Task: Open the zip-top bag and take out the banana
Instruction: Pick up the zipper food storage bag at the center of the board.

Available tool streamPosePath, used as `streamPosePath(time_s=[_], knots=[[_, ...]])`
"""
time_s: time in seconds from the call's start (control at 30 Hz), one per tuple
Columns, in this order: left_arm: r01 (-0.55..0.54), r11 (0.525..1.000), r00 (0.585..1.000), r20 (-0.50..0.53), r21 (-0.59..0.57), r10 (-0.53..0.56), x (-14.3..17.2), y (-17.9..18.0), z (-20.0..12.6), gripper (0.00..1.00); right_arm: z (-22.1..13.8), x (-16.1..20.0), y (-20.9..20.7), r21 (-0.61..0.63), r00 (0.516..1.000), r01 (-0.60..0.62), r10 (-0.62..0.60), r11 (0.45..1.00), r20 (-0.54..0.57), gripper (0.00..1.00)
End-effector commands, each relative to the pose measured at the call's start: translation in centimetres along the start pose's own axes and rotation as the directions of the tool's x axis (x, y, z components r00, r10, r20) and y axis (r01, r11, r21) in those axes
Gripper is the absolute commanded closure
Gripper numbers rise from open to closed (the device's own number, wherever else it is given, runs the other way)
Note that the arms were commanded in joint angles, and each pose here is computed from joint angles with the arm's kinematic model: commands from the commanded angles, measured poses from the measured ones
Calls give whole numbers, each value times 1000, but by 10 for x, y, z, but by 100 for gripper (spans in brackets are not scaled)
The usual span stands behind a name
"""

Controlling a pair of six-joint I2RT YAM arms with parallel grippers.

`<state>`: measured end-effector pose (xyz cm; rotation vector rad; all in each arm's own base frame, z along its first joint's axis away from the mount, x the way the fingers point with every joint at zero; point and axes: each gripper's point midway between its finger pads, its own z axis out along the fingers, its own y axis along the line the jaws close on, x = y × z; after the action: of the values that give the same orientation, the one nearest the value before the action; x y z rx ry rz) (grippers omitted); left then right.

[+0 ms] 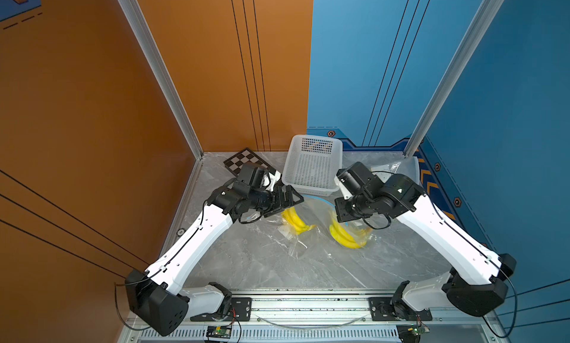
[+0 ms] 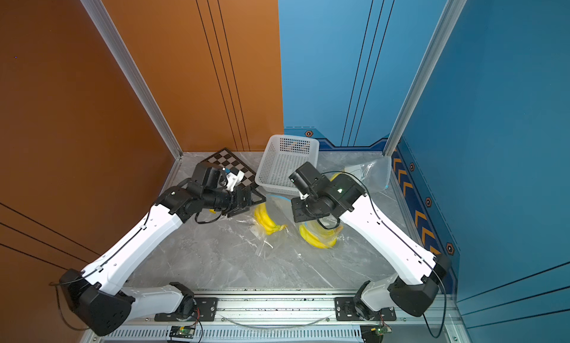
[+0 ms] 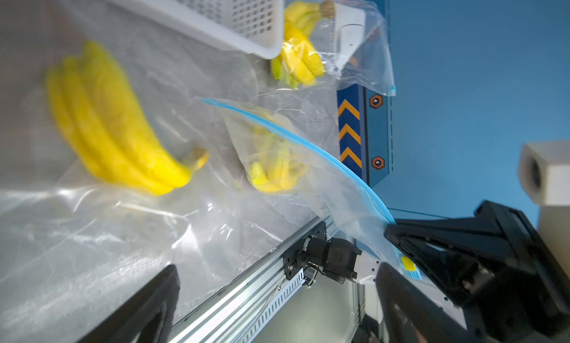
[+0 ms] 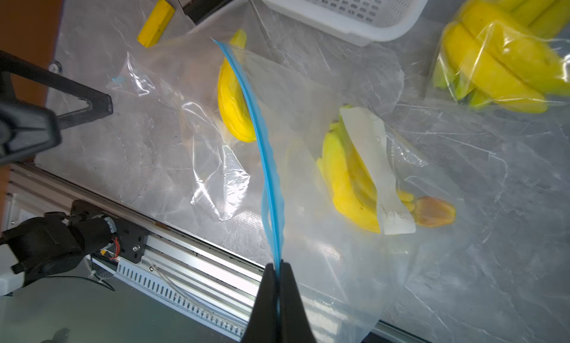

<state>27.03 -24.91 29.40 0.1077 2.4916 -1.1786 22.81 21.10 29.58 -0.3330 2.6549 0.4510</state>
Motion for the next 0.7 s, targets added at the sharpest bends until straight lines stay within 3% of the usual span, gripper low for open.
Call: streamPosePath(time_s=[0.0,0.17,0.23,0.3,0.33,0.4,0.47,0.57,0.67], knots=[[-313,949,950,-3,22,313,-9,-32,-11,0,-23,-13,19,-208,994,99,-89,973,56,100],[-610,783,791,33,123,611,-21,-87,3,3,-30,-2,17,-257,987,160,-161,953,17,100],[-743,648,662,43,167,748,-11,-103,13,5,-26,3,16,-268,984,168,-176,949,-4,100],[-879,447,458,34,165,888,4,-103,24,3,-22,6,14,-270,982,177,-189,946,-18,100],[-915,367,377,28,168,926,9,-102,26,3,-21,6,14,-272,981,180,-193,945,-21,100],[-953,241,253,45,183,966,13,-99,29,3,-22,7,12,-273,979,186,-200,944,-25,100],[-965,179,195,66,193,979,14,-102,30,2,-25,7,11,-282,979,187,-201,941,-21,100],[-961,148,176,104,235,979,16,-111,32,3,-27,7,7,-286,981,180,-192,941,-15,100],[-950,145,178,98,275,979,25,-112,43,16,-29,8,2,-289,983,172,-183,942,-11,100]])
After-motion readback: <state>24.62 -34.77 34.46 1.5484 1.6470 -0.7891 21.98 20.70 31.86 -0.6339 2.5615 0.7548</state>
